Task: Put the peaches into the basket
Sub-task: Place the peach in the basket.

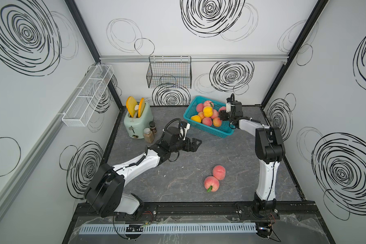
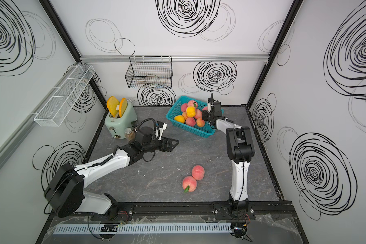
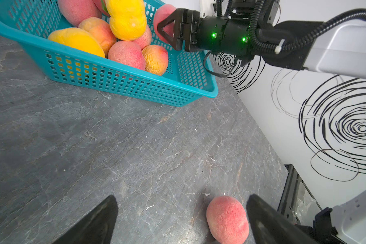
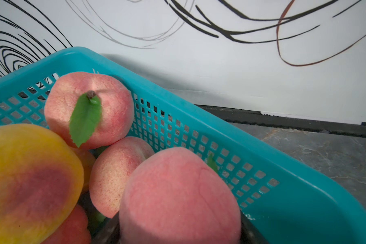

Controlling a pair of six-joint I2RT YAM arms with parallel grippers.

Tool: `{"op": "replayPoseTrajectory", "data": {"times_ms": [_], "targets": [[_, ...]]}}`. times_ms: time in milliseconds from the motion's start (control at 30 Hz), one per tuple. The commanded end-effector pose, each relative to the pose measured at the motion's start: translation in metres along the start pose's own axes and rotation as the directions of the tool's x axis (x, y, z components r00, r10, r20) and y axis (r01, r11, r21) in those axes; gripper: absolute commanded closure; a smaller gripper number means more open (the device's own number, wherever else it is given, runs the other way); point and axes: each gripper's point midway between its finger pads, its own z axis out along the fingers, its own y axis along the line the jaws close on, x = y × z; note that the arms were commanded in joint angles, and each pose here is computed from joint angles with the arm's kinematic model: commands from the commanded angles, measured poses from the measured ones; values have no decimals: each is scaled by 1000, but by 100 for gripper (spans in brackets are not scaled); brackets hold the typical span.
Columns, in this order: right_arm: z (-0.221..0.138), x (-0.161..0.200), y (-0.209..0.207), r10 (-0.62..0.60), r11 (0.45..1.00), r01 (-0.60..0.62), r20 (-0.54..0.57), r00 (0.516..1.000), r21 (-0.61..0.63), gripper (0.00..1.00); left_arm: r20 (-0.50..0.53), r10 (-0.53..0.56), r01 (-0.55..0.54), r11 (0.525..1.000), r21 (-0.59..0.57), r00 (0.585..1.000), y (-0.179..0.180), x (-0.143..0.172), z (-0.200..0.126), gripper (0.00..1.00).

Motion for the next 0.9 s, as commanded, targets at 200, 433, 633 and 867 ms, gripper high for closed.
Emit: {"op": "replayPoseTrajectory", "data": {"times_ms": [200,433,633,867], "targets": [[11,8,1,-44,999,44,-50,998,19,28,56,18,-21,999,47,998,-15,-20,1,1],[18,15,2,-52,998,54,-74,996,20,28,56,19,-21,999,42,998,-14,-19,0,2],[19,19,2,-53,998,55,-83,995,21,27,56,18,-21,999,47,998,-15,-19,0,2],[15,12,6,-53,998,54,-69,996,12,25,59,19,-22,999,47,998,-15,-19,-3,2]]}}
